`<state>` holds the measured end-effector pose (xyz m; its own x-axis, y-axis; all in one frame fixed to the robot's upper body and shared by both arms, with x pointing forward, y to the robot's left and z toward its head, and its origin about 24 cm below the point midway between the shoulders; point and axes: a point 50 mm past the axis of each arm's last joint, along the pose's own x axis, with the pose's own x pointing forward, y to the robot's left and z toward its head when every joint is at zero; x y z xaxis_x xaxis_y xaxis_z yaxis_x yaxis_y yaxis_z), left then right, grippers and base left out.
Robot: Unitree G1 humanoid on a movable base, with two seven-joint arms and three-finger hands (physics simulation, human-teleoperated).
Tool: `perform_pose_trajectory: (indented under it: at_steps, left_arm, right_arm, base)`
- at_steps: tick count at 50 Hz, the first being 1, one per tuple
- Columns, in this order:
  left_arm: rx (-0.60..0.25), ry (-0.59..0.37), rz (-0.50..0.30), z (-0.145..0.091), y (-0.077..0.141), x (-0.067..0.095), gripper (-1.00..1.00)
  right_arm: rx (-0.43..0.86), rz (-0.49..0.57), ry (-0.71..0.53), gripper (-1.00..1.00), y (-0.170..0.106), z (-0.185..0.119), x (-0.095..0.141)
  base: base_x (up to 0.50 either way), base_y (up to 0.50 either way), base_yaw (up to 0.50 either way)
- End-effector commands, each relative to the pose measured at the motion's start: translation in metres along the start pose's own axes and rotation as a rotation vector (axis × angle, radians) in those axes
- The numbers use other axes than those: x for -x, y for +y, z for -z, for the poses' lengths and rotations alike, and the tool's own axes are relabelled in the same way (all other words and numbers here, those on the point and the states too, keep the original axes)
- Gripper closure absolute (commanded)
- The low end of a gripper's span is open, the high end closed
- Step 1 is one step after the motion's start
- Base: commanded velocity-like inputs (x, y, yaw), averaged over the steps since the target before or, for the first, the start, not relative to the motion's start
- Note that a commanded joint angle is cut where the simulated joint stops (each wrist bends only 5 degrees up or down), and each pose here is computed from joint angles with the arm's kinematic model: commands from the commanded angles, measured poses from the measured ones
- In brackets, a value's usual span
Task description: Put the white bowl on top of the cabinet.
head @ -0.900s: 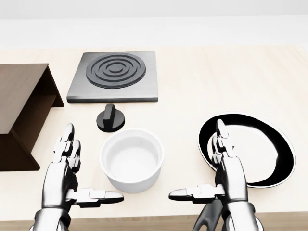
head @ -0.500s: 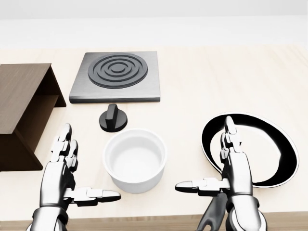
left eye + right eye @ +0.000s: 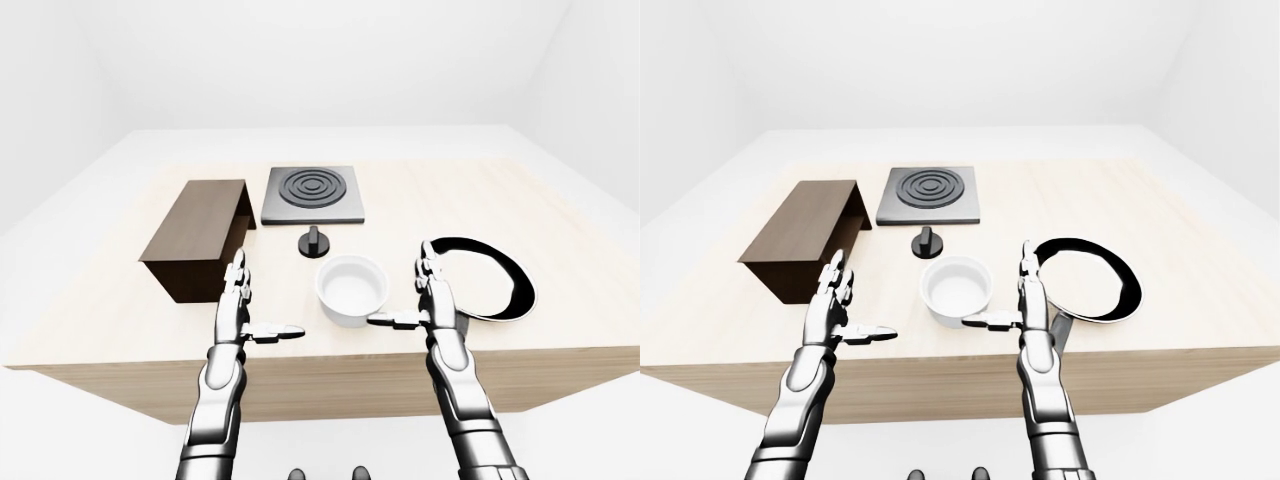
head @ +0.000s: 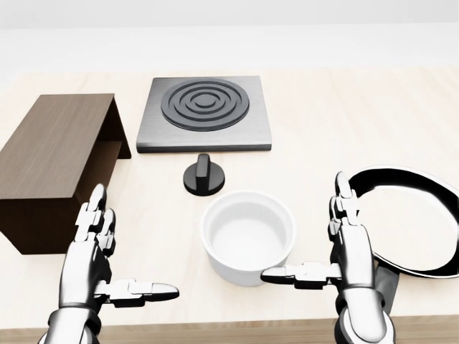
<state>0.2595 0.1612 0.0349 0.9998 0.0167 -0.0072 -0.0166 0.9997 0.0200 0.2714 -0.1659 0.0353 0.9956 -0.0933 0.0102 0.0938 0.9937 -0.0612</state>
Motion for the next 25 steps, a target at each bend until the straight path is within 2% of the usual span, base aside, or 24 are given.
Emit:
perform_pose_trajectory:
  at_steps: [1, 13, 17, 20, 21, 25]
  left_arm:
    - [-0.003, 0.008, 0.002, 0.002, -0.001, -0.001, -1.00]
    - [-0.075, 0.007, -0.020, -0.003, -0.008, -0.004, -1.00]
    - [-0.178, 0.017, -0.087, -0.003, -0.009, -0.013, -1.00]
    - [-0.224, 0.012, -0.084, -0.009, -0.015, -0.015, -1.00]
    - [-0.270, 0.006, -0.088, -0.013, -0.021, -0.016, -1.00]
    - [-0.305, -0.060, -0.086, -0.027, -0.033, -0.017, -1.00]
  right_arm:
    - [-0.008, -0.026, 0.020, -1.00, 0.001, 0.002, 0.000]
    - [0.062, -0.040, 0.086, -1.00, 0.001, 0.007, 0.003]
    - [0.062, -0.021, 0.084, -1.00, -0.003, 0.004, 0.003]
    - [0.063, -0.011, 0.080, -1.00, -0.007, 0.002, 0.004]
    - [0.058, -0.010, 0.082, -1.00, -0.009, 0.001, 0.003]
    - [0.062, -0.002, 0.083, -1.00, -0.013, 0.000, 0.004]
  base:
    - [0.00, 0.00, 0.00]
    - [0.00, 0.00, 0.00]
    - [0.00, 0.00, 0.00]
    - [0.00, 0.00, 0.00]
    - [0.00, 0.00, 0.00]
    - [0.00, 0.00, 0.00]
